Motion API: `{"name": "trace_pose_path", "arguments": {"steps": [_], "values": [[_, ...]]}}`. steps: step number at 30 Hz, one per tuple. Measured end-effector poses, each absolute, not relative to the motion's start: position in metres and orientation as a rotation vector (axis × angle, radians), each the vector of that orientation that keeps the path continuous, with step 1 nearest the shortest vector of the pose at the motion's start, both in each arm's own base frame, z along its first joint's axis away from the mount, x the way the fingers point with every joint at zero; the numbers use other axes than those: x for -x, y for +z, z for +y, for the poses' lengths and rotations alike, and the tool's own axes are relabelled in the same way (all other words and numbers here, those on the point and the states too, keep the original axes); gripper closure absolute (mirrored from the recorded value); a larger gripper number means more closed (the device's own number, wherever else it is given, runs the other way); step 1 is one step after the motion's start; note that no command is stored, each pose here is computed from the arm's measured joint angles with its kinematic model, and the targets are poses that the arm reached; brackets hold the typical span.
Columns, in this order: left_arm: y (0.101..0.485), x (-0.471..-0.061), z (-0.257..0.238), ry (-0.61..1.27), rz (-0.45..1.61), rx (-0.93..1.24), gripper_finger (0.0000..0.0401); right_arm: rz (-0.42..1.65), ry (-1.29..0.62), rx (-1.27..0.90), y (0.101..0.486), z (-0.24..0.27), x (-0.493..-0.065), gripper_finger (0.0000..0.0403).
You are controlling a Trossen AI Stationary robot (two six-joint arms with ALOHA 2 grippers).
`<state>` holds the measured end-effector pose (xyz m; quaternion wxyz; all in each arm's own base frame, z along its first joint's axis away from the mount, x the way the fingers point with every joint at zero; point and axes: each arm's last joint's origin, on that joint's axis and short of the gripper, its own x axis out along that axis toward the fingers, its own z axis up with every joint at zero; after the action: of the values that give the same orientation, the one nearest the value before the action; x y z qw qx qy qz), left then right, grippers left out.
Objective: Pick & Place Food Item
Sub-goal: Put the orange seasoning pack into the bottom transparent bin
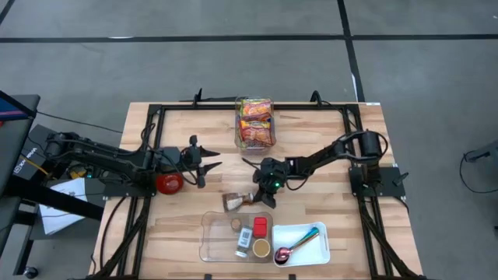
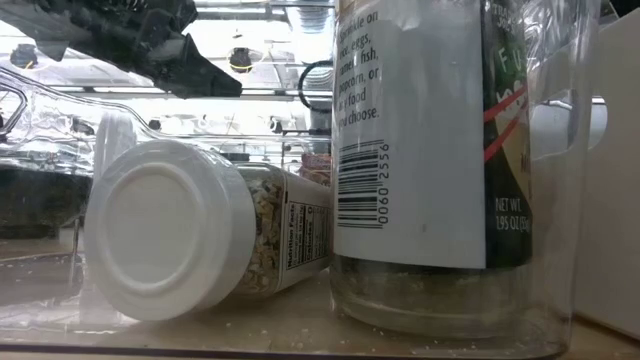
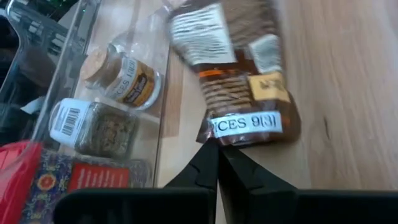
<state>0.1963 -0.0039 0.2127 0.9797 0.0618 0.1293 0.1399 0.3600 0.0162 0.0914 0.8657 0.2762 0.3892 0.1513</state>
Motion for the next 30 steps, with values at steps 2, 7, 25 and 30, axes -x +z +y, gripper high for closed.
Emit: {"name": "trace_pose_path", "arguments": {"steps": [2,7,25,30], "values": [[0.212,-0.196,-0.005,0.276,0.264,-0.126,0.0261,0.815,0.32,-0.576,0.093,0.016,-0.359,0.0402],[0.212,-0.196,-0.007,0.264,0.264,-0.128,0.0261,0.816,0.305,-0.558,0.102,0.016,-0.349,0.0402],[0.212,-0.197,-0.011,0.163,0.262,-0.112,0.0261,0.684,0.172,-0.48,0.138,0.011,-0.31,0.0403],[0.212,-0.197,-0.011,0.145,0.261,-0.105,0.0261,0.682,0.171,-0.479,0.138,0.01,-0.308,0.0403]]}}
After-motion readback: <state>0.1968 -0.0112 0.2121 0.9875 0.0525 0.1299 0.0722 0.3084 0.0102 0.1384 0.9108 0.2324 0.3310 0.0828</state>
